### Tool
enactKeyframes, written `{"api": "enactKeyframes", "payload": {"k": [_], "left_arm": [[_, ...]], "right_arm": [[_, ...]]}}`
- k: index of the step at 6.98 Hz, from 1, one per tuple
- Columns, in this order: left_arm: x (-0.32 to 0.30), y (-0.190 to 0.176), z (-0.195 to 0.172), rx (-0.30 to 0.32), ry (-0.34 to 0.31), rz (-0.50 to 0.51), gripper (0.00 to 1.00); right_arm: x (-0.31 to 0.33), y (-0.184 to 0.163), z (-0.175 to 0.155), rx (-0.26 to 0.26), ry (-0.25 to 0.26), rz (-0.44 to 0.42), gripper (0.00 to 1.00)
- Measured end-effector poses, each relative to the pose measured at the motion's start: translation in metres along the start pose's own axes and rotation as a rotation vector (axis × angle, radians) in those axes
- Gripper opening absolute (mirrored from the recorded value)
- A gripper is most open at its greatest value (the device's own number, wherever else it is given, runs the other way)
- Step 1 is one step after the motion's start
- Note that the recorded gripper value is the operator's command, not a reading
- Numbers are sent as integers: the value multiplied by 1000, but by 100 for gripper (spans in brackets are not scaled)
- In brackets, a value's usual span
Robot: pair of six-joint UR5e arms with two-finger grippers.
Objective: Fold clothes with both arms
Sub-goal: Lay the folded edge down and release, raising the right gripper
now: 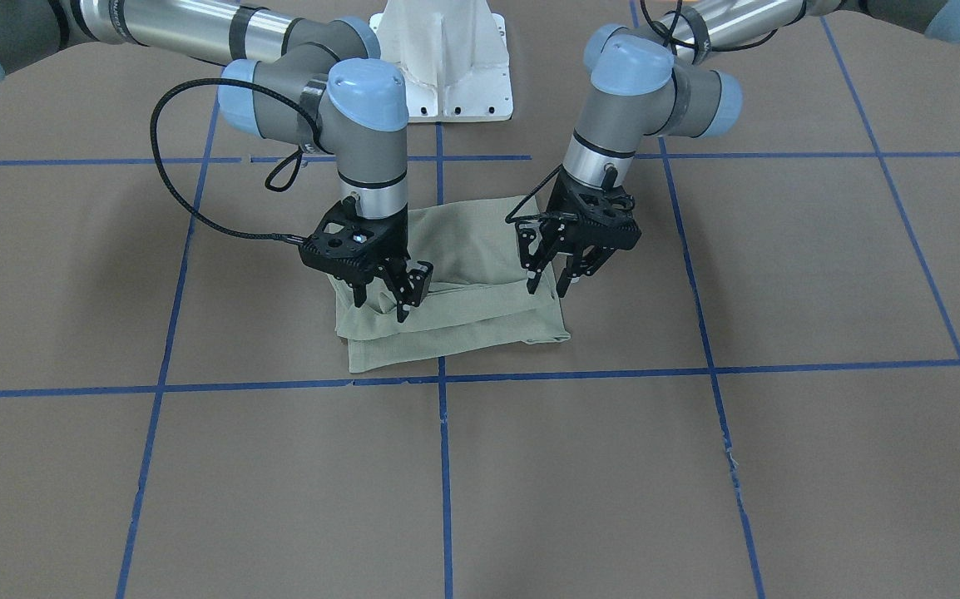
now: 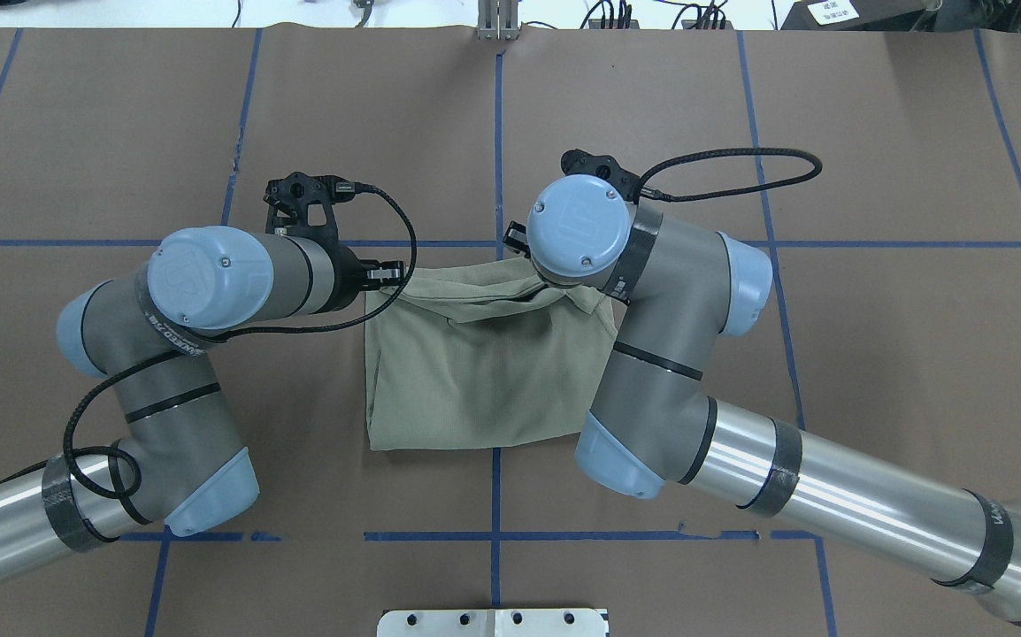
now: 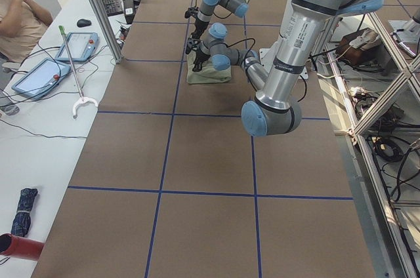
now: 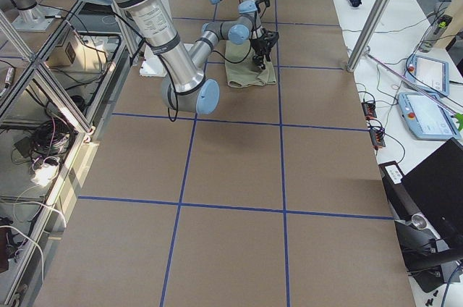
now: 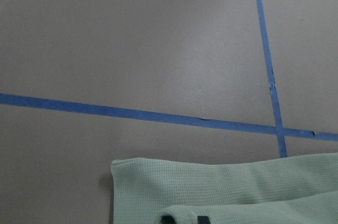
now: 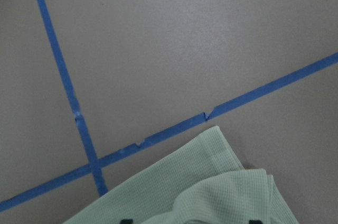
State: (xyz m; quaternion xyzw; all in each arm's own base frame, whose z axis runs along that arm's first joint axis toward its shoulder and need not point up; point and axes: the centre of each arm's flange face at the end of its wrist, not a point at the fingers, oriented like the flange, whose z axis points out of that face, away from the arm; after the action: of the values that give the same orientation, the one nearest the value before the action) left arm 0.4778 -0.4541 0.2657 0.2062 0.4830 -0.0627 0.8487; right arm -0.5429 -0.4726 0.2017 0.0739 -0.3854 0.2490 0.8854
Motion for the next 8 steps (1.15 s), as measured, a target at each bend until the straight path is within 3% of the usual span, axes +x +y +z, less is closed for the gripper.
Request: {"api": "enactKeyframes", "payload": {"k": [1, 3, 5, 6, 8], "left_arm": [[-6, -10, -5, -23, 11, 36, 100], [-12, -16, -8, -38, 17, 60, 100], [-13, -17, -9, -40, 18, 58, 100], [-13, -16, -8, -41, 18, 56, 100], [-14, -16, -9, -39, 22, 55, 100]], "right_arm": [[-1, 8, -10, -27, -20, -35, 100], [-2, 73, -6, -44, -28, -126, 100], [9, 123, 18, -15, 20, -218, 100], [11, 125, 30, 8, 50, -249, 100], [4, 98, 50, 54, 97, -267, 100]]}}
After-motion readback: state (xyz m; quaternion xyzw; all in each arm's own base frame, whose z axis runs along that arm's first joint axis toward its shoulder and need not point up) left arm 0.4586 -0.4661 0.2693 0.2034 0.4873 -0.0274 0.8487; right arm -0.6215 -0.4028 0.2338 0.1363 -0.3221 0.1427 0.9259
